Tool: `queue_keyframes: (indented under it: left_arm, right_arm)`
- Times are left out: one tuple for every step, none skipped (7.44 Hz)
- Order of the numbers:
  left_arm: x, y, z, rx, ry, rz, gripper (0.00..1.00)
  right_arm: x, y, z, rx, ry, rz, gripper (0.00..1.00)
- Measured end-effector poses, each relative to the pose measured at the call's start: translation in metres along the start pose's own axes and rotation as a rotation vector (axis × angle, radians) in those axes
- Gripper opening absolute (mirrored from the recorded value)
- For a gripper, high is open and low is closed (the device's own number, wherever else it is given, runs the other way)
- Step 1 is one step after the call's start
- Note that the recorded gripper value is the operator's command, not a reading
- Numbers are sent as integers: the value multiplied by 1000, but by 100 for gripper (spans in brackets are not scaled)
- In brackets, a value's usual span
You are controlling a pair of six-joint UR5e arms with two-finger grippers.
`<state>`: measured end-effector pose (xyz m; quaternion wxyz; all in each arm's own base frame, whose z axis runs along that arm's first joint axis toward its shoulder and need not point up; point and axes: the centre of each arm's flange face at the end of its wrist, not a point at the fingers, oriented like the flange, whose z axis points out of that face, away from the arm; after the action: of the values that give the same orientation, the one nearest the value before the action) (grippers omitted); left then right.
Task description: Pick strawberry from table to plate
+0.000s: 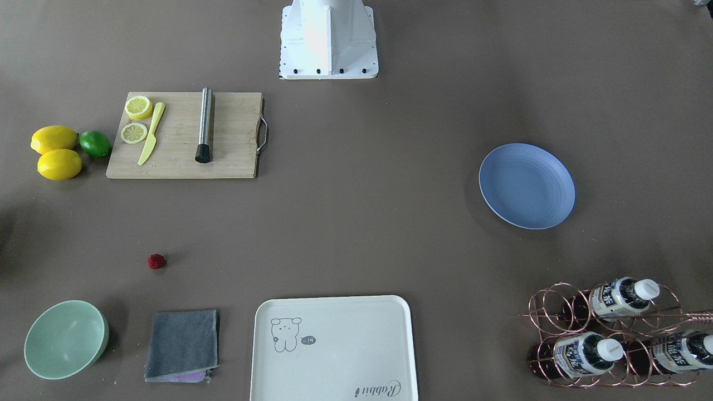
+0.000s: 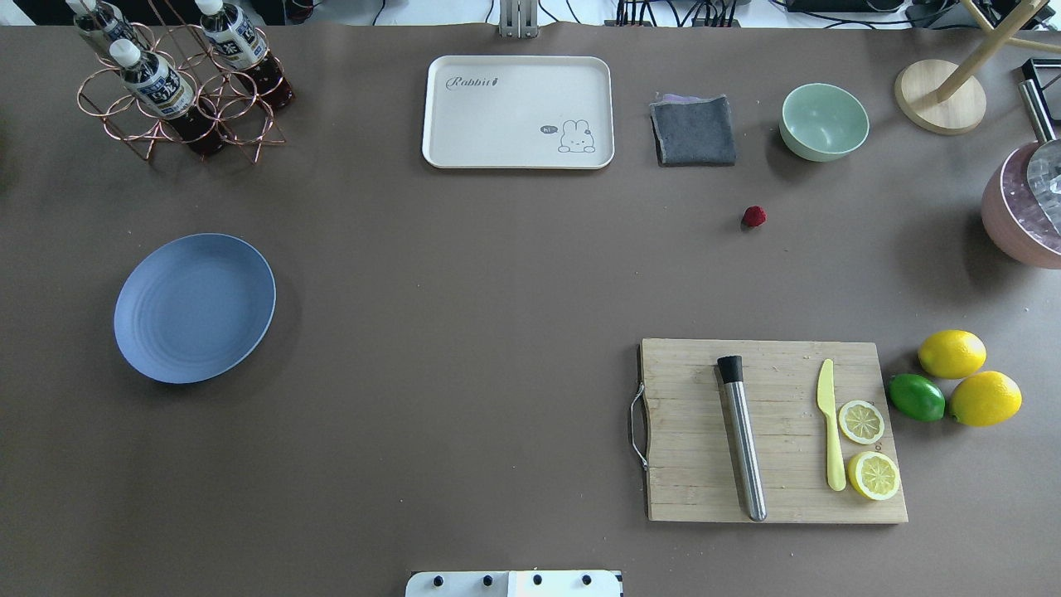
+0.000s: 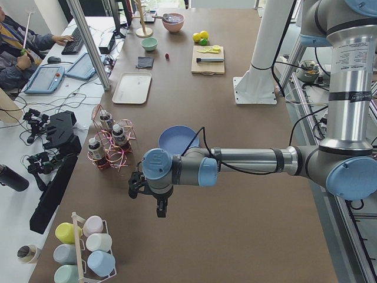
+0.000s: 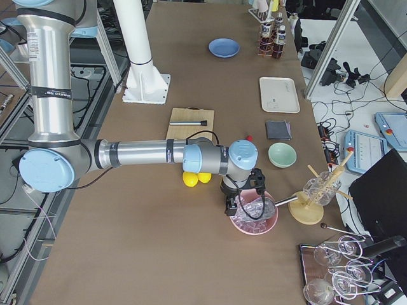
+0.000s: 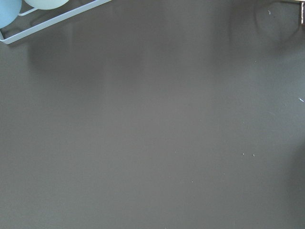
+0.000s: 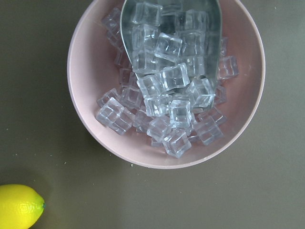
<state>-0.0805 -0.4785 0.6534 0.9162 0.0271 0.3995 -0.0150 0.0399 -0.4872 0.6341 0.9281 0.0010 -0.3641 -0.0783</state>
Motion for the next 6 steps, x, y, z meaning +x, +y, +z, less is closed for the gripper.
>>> queue_keyframes:
  left_arm:
    - [0, -2, -1, 2, -20, 5, 97]
    - [1, -2, -1, 3, -33, 15, 97]
    - [-1, -1, 0, -1, -39, 36, 97]
    - [-2, 1, 1, -8, -40, 55, 97]
    - [-2, 1, 2, -15, -40, 57, 97]
    - [-2, -1, 1, -31, -41, 46, 97]
  right_arm:
    - [4, 2, -2, 4, 1, -10, 100]
    - [8, 5, -3, 7, 2, -15, 100]
    - [9, 6, -4, 8, 1, -18, 100]
    - [9, 7, -4, 8, 0, -18, 100]
    - [10, 7, -4, 8, -1, -18, 100]
    - [10, 7, -4, 9, -1, -19, 100]
